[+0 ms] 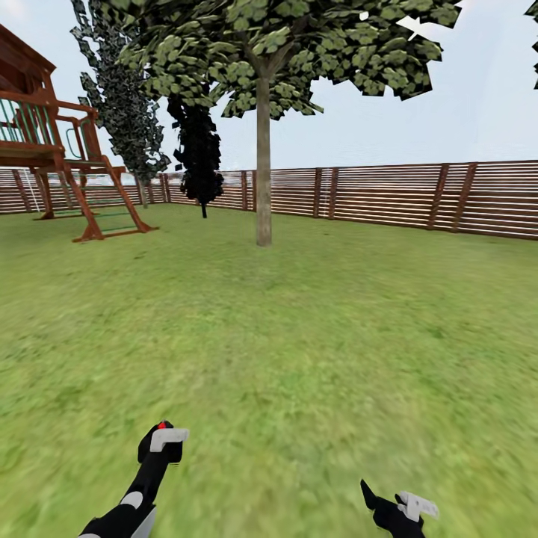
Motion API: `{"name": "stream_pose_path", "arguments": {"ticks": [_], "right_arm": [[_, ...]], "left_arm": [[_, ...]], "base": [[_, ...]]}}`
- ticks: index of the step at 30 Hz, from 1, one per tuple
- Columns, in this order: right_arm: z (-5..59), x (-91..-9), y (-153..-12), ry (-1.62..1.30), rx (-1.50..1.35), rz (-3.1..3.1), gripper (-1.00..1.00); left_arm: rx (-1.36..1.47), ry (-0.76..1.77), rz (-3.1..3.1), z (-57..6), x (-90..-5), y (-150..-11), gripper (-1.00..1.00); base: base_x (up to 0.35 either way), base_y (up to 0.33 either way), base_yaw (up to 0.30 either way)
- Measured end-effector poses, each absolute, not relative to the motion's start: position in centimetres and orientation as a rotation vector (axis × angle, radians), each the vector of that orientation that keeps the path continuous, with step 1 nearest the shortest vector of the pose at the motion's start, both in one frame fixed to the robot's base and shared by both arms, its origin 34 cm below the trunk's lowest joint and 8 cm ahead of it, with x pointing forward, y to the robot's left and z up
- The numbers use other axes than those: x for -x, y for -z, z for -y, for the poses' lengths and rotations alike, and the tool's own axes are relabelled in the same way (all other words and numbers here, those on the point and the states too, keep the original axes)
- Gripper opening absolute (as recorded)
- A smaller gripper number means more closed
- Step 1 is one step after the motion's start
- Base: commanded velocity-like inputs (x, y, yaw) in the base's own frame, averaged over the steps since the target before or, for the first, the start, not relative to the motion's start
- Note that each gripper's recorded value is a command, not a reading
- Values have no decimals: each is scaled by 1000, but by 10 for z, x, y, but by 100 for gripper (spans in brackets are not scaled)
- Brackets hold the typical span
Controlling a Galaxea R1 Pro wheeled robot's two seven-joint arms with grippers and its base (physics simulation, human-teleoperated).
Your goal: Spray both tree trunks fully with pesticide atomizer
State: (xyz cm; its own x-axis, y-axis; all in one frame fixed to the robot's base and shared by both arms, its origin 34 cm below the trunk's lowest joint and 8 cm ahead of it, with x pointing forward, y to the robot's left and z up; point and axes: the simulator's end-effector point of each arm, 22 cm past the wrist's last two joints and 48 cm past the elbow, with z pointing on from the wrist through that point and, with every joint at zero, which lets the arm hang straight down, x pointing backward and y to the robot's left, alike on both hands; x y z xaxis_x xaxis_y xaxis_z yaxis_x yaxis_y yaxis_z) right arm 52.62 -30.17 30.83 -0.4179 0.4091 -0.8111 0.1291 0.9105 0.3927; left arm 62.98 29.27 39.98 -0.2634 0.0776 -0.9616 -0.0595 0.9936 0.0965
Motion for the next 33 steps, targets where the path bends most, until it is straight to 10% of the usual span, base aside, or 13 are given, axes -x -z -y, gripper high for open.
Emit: {"name": "stream_pose_path", "arguments": {"ticks": [33], "right_arm": [[302,-526,-308,-328,-389,-1997,100]], "left_arm": [[-13,-131,-1833,-293,-629,-399,-100]], "base": [[329,0,0]]}}
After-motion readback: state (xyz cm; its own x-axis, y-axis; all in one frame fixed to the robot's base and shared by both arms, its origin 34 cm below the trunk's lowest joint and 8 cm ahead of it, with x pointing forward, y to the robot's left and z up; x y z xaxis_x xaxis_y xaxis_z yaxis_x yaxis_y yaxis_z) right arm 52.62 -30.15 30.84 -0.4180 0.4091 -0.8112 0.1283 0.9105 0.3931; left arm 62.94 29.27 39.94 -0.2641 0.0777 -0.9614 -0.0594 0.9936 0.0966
